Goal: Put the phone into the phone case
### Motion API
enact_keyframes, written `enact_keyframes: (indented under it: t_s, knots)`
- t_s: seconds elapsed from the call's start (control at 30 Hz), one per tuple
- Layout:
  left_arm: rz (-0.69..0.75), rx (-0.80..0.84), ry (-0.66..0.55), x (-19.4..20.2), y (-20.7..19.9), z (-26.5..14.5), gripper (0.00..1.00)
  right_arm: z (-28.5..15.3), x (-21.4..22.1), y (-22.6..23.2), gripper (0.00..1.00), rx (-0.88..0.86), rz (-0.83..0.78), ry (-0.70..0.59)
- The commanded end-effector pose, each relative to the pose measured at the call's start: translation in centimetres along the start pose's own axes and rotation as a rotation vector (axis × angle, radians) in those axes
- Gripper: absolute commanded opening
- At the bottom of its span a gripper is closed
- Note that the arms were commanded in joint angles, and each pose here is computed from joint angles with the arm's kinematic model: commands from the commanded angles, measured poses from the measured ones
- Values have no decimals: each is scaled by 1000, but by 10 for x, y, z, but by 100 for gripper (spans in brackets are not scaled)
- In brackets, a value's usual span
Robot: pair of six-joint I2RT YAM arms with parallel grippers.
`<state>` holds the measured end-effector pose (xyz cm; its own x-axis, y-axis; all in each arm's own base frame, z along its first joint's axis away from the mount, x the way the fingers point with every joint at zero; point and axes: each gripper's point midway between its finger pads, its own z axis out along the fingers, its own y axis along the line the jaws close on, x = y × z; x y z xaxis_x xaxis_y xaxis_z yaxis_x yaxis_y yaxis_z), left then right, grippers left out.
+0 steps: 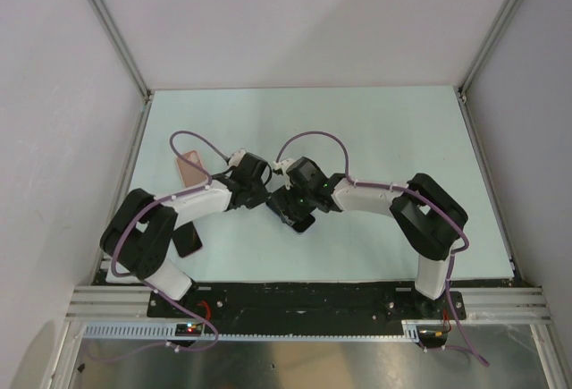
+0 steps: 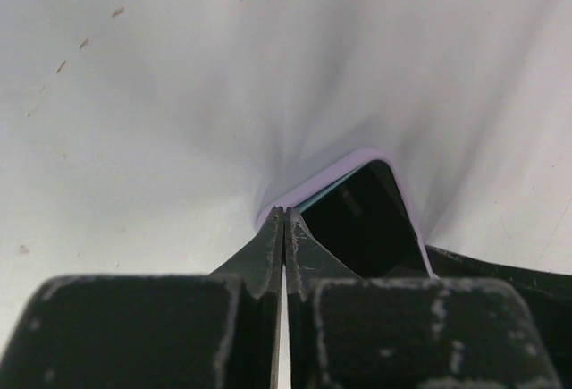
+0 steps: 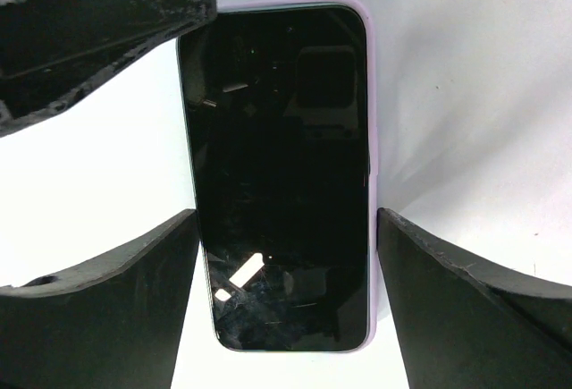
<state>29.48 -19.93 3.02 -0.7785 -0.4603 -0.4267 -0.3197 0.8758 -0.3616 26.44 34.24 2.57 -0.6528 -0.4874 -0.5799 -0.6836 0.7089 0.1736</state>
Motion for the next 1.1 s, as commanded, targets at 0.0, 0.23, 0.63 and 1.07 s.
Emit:
enact_keyframes:
  t_s: [0.0,0.23,0.63,1.07]
  knots:
    - [-1,-34,46,17,8,12,1,8,-4,-4,83,-4,75,-15]
    - [12,-65,64,25,20,15,0,-11,-26,-1,86,-46,134,-88]
    - [30,-31,22,9,8,2,1,0,-8,-10,85,34,140,-55]
    - [60,56,-14,-10,-13,-38,18,8,10,-24,83,128,138,-27]
